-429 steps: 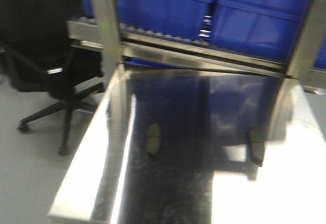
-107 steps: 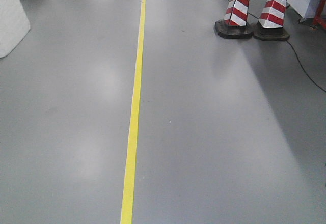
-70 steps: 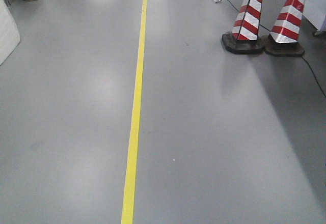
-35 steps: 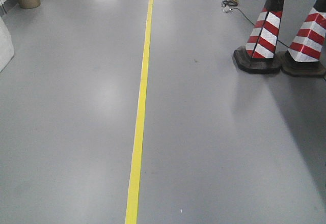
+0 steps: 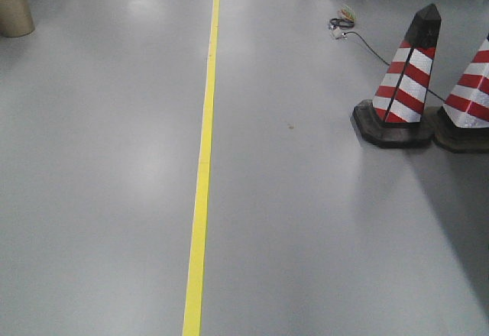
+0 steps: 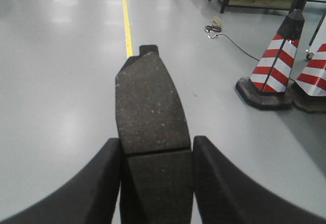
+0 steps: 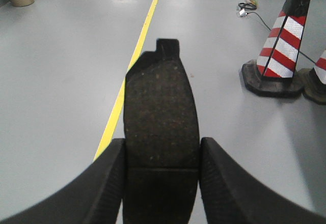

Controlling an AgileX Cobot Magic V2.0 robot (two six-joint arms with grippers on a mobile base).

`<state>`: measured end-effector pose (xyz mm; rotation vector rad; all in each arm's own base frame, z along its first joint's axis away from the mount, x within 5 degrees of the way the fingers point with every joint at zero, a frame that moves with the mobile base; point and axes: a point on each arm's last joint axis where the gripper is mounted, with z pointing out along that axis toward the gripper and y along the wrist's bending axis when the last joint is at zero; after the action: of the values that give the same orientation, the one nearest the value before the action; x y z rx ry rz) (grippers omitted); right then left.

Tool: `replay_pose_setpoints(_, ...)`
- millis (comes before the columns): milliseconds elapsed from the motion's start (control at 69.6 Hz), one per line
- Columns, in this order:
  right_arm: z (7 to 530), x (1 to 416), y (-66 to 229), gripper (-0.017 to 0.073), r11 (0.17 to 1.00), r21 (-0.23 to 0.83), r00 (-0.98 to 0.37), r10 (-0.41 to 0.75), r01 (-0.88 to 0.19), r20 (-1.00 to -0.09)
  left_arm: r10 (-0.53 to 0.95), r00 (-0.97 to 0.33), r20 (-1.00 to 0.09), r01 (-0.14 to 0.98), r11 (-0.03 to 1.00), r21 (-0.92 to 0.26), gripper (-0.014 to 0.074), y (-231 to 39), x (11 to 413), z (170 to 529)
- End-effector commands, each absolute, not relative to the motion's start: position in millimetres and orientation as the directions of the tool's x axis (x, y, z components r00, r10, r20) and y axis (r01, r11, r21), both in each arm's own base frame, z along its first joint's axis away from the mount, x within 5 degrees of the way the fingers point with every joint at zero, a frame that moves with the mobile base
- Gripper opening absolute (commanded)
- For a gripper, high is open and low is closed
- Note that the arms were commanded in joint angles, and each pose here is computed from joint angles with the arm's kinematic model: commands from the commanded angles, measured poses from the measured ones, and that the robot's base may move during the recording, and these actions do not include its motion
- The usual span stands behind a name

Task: Move and align brake pads A on conveyor
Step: 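Drive along the yellow floor line past the striped cones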

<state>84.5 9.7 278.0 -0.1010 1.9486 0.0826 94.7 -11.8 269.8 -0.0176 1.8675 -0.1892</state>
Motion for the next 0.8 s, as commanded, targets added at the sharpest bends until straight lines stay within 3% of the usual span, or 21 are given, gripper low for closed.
replay_pose_setpoints(0,295.4,87.3,10.2,-0.0006,0.993,0.0,-0.257,-0.03,-0.116,-0.966,-0.14,-0.186,-0.973,0.09,0.983,-0.159,-0.0006,-11.5,97.5,287.5)
replay_pose_setpoints(790,295.4,87.3,10.2,-0.0006,0.993,0.0,-0.257,-0.03,-0.116,-0.966,-0.14,-0.186,-0.973,0.09,0.983,-0.159,-0.0006,-11.5,97.5,287.5)
